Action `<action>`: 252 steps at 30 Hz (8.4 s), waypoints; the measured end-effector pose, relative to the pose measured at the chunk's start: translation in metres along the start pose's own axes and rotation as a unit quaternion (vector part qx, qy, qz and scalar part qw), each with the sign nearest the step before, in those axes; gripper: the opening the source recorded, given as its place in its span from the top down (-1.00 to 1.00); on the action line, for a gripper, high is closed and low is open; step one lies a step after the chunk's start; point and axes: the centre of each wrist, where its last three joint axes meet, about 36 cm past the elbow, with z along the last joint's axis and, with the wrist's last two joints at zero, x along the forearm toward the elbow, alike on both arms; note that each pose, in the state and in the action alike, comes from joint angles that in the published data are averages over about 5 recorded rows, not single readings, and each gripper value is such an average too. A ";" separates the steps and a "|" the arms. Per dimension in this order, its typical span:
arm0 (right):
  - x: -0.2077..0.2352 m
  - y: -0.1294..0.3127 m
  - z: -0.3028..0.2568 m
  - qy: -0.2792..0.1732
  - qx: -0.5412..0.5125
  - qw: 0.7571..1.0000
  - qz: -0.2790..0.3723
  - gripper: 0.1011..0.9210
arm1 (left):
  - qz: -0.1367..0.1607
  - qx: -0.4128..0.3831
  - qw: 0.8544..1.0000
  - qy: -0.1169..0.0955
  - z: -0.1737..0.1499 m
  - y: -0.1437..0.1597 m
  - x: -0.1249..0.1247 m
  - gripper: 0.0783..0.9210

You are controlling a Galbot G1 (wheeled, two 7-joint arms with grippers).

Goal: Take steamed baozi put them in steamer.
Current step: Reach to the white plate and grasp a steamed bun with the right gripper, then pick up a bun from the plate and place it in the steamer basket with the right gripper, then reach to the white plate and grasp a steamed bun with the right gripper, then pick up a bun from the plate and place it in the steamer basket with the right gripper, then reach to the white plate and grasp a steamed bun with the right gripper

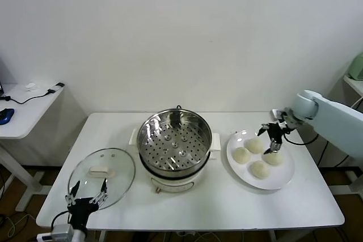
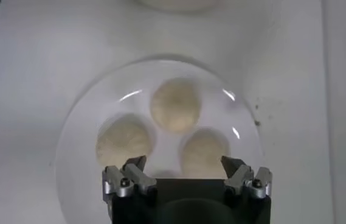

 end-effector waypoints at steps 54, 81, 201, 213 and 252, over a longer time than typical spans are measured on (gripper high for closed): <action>0.144 -0.076 -0.167 -0.052 0.173 0.980 0.087 -0.12 | 0.018 -0.013 1.000 -0.005 0.002 -0.014 0.007 -0.77; 0.053 -0.053 -0.369 -0.014 0.619 0.784 0.044 -0.12 | 0.022 -0.015 1.000 -0.016 -0.005 -0.018 0.009 -0.77; 0.135 0.035 -0.383 -0.111 0.024 0.990 0.089 -0.16 | 0.034 -0.030 0.999 -0.023 -0.023 -0.030 0.031 -0.77; 0.059 0.036 -0.410 -0.089 0.024 0.993 0.080 -0.16 | 0.036 -0.029 0.999 -0.019 -0.020 -0.032 0.029 -0.77; 0.168 0.017 -0.167 -0.060 0.019 0.997 0.049 -0.76 | 0.031 -0.030 0.999 -0.026 -0.027 -0.033 0.033 -0.77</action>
